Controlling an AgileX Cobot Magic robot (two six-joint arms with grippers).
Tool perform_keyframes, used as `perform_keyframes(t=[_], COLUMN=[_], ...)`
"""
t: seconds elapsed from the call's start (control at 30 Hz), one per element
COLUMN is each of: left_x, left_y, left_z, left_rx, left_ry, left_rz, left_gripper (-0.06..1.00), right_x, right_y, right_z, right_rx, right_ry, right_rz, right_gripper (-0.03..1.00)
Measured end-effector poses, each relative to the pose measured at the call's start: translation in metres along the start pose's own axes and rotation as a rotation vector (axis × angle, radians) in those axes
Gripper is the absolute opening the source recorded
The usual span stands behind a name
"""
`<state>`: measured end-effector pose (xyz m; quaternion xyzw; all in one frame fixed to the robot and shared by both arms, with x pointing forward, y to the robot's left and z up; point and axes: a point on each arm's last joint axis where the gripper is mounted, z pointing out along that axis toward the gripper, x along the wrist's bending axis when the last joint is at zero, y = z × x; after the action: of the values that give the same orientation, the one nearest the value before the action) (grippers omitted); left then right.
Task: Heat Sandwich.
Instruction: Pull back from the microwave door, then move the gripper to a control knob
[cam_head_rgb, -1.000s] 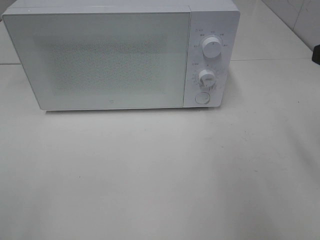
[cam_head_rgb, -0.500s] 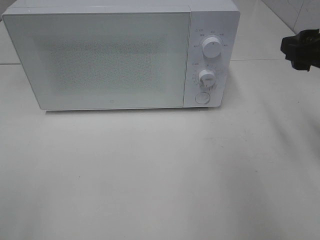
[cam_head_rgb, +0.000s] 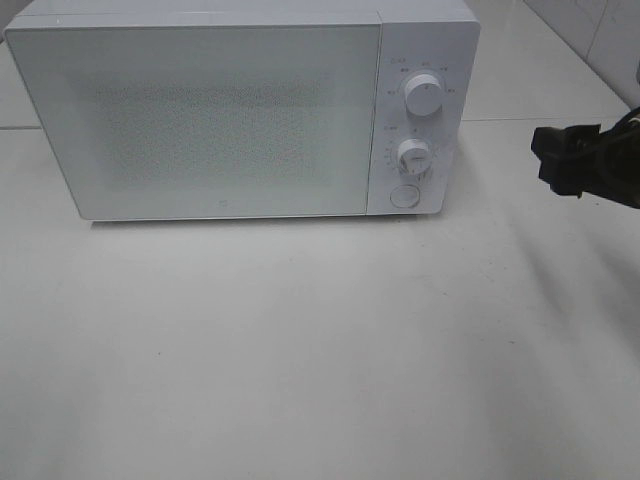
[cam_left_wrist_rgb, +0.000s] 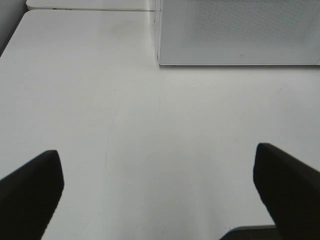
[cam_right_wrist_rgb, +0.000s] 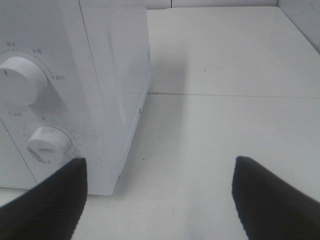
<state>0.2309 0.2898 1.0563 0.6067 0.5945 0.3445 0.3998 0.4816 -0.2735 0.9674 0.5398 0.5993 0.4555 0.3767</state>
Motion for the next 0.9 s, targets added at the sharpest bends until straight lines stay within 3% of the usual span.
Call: perform_keyframes(t=[0.23, 0.37, 0.67, 0.9], left_x=[0.000, 0.000, 0.000, 0.000], left_y=[0.000, 0.000, 0.000, 0.000], left_z=[0.000, 0.000, 0.000, 0.000], left_rx=[0.000, 0.000, 0.000, 0.000], left_ry=[0.000, 0.000, 0.000, 0.000], left_rz=[0.000, 0.000, 0.000, 0.000], left_gripper=[0.97, 0.97, 0.97, 0.97], right_x=[0.015, 0.040, 0.071, 0.083], right_y=[-0.013, -0.023, -0.043, -0.054], right_z=[0.005, 0.012, 0.016, 0.018], right_rx=[-0.009, -0.034, -0.059, -0.072], right_ry=[0.021, 0.021, -0.005, -0.008], right_rz=[-0.024, -0.041, -0.044, -0.056], right_gripper=[0.77, 0.77, 0.77, 0.77])
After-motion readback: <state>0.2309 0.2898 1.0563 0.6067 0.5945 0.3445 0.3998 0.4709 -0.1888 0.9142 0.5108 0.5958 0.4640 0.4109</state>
